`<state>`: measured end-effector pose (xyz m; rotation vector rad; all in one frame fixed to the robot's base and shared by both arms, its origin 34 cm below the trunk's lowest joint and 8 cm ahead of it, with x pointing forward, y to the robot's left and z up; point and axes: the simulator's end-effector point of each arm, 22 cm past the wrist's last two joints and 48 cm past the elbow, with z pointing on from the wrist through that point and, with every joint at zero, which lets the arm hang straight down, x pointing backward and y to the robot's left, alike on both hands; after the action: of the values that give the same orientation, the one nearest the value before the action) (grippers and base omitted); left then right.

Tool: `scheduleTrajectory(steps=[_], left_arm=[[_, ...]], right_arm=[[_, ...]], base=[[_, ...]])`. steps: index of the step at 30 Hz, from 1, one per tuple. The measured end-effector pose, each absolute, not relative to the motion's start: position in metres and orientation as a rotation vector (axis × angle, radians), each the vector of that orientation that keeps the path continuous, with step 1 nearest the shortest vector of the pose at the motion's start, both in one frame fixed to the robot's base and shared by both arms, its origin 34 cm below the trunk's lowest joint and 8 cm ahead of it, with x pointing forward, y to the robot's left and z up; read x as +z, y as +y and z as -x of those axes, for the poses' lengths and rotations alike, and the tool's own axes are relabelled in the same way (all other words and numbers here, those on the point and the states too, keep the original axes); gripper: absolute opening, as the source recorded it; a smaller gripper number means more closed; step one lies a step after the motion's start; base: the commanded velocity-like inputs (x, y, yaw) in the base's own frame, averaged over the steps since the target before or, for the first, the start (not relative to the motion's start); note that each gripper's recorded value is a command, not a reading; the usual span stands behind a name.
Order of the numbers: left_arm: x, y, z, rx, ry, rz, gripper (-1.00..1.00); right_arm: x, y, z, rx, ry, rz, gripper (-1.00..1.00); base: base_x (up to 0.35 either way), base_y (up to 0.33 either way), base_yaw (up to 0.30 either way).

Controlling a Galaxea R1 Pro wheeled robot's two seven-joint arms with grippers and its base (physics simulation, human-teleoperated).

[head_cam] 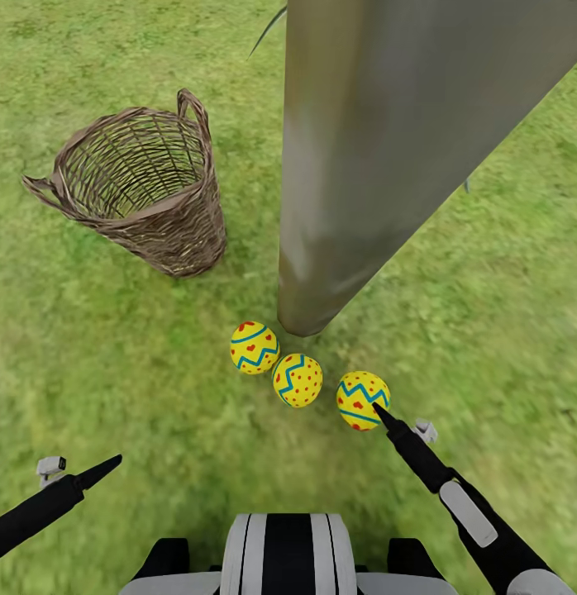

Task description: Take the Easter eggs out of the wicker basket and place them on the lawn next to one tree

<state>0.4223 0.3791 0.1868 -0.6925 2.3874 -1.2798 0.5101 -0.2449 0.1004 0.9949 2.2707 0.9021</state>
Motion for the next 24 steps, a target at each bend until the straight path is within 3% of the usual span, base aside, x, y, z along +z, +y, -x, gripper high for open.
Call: scheduleTrajectory(steps=[17,18,24], left_arm=[[0.1809,0.3792,-0.417,-1.279,2.4,0.706,1.0],[0.1809,0.3792,-0.417,-1.279,2.4,0.706,1.0],[0.1808,0.3792,-0.417,-1.279,2.4,0.706,1.0]], right_arm=[[0.0991,-0.2463,-0.5128,0.913,2.247,-1.016,-1.0],[0.0991,-0.2463,-0.5129,0.913,2.247,-1.016,1.0],[0.0929,-0.2469,-0.5066,0.885,2.281,-1.017,1.0]], base=[[0.0,0.0,0.0],[0.0,0.0,0.0],[0.0,0.0,0.0]])
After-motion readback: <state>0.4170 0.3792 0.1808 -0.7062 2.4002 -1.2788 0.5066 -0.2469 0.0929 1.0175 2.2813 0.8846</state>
